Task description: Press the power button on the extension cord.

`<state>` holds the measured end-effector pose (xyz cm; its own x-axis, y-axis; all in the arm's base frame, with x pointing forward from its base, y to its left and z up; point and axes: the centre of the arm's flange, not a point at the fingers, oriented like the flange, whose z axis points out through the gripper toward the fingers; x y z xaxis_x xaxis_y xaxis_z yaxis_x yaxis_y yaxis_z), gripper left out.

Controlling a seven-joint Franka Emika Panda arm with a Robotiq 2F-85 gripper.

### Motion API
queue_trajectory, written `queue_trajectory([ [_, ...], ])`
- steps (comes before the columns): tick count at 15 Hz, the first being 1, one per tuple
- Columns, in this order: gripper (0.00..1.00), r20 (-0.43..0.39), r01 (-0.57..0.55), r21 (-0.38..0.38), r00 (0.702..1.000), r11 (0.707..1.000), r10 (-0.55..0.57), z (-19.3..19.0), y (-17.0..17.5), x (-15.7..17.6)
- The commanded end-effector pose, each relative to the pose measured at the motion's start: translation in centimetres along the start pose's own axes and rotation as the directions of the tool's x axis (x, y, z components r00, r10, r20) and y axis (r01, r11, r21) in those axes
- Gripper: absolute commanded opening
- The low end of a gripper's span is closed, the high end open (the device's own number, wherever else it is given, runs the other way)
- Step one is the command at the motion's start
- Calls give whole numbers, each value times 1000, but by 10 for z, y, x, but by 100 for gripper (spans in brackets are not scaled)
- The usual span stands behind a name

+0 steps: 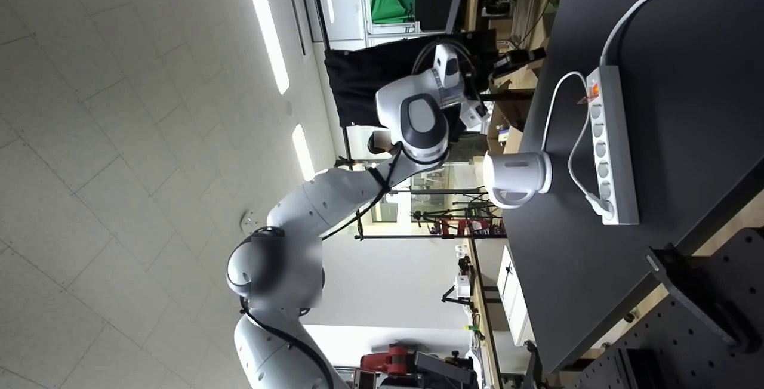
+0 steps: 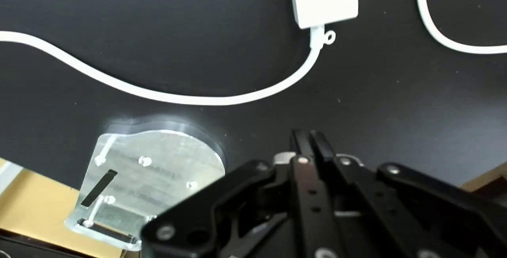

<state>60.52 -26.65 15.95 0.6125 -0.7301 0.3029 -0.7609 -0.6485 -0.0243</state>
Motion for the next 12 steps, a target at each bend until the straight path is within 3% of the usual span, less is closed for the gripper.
queue_trajectory([
  [1,39,-4,2,47,1000,999,-2,-46,28,0],
  [3,54,-12,5,49,1000,999,-4,-59,43,3],
  [4,35,-13,7,30,1000,1000,-6,-38,24,11],
  [7,53,-12,4,34,1000,999,-3,-49,37,12],
  [12,54,-8,7,38,1000,999,-7,-48,35,8],
])
